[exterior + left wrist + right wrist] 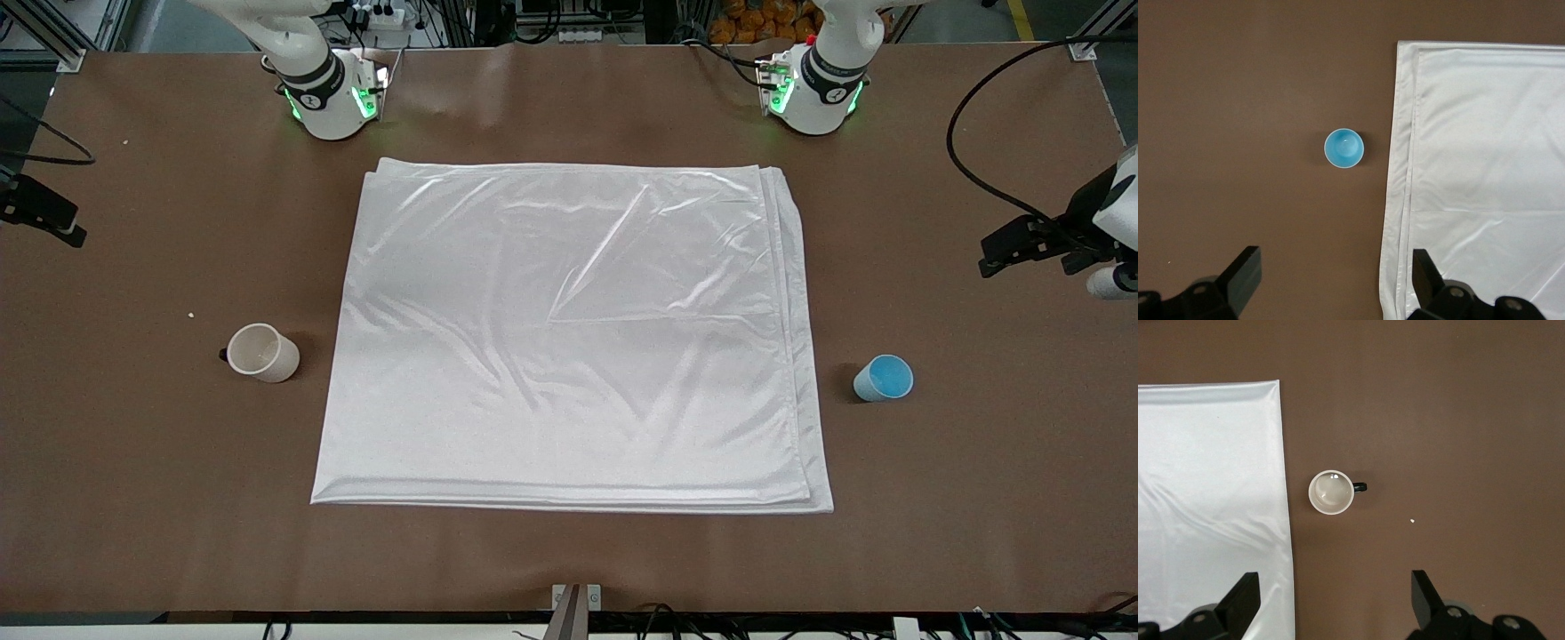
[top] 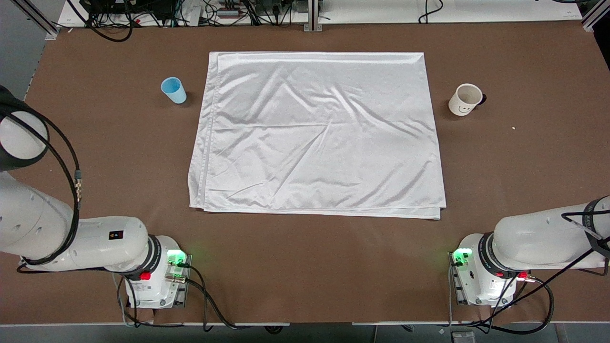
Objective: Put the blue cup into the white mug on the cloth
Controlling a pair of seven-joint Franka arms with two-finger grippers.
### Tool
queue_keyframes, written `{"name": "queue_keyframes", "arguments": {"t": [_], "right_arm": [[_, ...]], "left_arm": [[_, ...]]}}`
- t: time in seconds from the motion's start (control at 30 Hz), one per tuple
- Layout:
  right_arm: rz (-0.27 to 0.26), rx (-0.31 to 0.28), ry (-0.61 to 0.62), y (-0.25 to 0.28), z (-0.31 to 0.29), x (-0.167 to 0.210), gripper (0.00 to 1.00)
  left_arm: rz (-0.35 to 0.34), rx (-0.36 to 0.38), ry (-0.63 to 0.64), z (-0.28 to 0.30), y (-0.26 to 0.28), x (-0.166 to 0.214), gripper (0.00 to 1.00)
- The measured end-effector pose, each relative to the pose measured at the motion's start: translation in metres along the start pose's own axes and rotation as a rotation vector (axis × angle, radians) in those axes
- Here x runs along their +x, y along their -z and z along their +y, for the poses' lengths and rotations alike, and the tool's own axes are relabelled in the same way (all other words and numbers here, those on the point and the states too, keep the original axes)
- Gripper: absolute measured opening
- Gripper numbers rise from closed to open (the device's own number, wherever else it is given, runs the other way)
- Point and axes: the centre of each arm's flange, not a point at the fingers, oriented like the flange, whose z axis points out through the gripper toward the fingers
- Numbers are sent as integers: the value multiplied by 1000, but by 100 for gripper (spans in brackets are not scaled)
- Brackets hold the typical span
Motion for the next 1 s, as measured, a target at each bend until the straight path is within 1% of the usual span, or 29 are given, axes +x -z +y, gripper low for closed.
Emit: {"name": "queue_keyframes", "arguments": {"t": [0.4, 0.53, 0.77, 1.0], "right_arm": [[-1, 0, 0, 0, 0, 0, 100], [-1, 0, 0, 0, 0, 0, 100], [-12, 0, 1, -7, 0, 0, 100], [-7, 0, 6, -27, -1, 5, 100]], "left_arm": [[0, 0, 0, -2, 0, 0, 100], [-11, 2, -19, -7, -6, 2, 100], [-65, -1, -21, -18, -44, 15, 100], [-57, -10, -6, -31, -102, 41, 100]]}}
